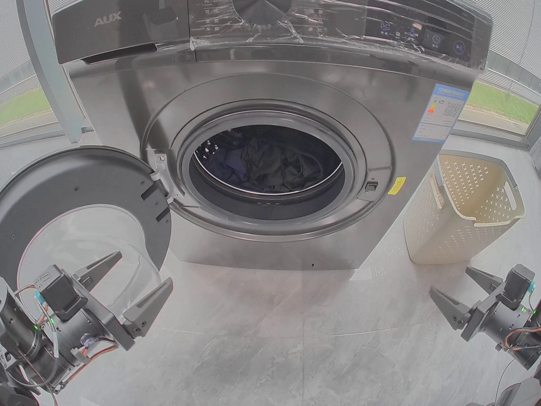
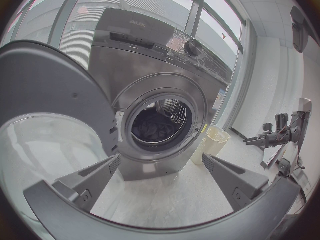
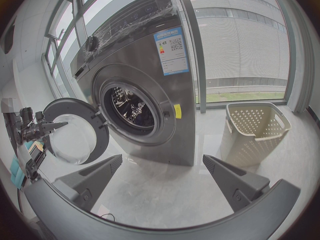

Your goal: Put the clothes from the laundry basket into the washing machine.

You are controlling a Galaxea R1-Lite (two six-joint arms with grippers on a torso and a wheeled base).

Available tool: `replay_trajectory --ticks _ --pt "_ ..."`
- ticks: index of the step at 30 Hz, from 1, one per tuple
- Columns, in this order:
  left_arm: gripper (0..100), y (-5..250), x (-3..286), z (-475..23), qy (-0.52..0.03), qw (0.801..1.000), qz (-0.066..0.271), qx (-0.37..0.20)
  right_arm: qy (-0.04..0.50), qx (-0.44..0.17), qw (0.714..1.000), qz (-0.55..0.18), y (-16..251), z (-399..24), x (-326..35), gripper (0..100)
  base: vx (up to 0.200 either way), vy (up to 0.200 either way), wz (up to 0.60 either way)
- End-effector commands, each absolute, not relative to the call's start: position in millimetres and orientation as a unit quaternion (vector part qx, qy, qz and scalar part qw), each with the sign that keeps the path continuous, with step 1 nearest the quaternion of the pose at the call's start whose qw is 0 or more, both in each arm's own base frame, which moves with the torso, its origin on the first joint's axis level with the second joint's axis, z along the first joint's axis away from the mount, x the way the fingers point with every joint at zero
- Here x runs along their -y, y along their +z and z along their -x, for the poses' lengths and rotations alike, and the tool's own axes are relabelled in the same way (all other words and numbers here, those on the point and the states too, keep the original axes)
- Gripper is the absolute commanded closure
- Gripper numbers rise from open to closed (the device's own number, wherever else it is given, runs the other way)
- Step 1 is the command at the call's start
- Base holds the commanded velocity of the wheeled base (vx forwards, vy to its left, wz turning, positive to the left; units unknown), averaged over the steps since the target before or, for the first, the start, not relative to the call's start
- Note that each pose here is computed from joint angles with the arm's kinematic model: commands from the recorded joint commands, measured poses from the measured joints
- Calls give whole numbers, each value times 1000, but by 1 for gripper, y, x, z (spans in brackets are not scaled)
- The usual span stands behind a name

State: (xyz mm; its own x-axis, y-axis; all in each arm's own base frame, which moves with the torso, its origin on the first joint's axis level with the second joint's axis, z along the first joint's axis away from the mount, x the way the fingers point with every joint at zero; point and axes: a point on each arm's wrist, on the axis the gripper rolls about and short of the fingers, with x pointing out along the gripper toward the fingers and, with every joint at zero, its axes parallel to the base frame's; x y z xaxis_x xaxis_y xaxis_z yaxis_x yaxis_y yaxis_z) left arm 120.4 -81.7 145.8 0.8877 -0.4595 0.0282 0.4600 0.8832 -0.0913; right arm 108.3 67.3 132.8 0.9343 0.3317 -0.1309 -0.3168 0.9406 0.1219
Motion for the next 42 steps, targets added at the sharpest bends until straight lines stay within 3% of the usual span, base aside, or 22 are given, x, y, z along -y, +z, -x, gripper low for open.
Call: replay_trajectory --ticks 1,4,11,17,22,23,28,31,32,34,36,41,42 --pt "0 155 52 -87 -216 975 36 36 135 -54 988 -55 135 -71 -37 0 -200 0 0" --pt "0 153 39 -68 -211 976 30 38 100 -57 992 -49 130 -58 -24 0 -200 0 0" --pt "0 137 8 -33 -102 994 22 34 6 -3 999 -51 127 -30 -2 0 -200 0 0" --pt "0 115 0 -3 -76 996 22 35 4 35 999 -31 111 1 5 0 -67 0 0" --pt "0 103 0 8 -79 996 21 24 -9 19 1000 -23 93 13 7 0 -120 0 0" --pt "0 93 1 13 -61 998 24 12 -11 -10 1000 -27 84 15 7 0 -200 0 0" --pt "0 82 2 23 -27 997 66 7 -25 -12 1000 -12 84 15 7 0 -80 0 0" --pt "0 83 0 21 9 998 54 24 -42 -15 999 24 84 15 6 0 0 0 0" --pt "0 83 -2 21 49 998 32 24 -61 -12 997 44 84 16 6 0 0 0 0" --pt "0 81 -2 21 52 998 21 16 -87 3 994 70 83 20 4 0 0 0 0" --pt "0 81 -2 21 50 999 16 15 -70 28 992 105 83 23 3 0 0 0 0" --pt "0 81 -2 22 57 998 11 16 -60 25 998 -6 81 23 3 0 0 0 0" --pt "0 81 -2 22 48 999 14 17 -37 21 999 -24 80 23 2 0 0 0 0"
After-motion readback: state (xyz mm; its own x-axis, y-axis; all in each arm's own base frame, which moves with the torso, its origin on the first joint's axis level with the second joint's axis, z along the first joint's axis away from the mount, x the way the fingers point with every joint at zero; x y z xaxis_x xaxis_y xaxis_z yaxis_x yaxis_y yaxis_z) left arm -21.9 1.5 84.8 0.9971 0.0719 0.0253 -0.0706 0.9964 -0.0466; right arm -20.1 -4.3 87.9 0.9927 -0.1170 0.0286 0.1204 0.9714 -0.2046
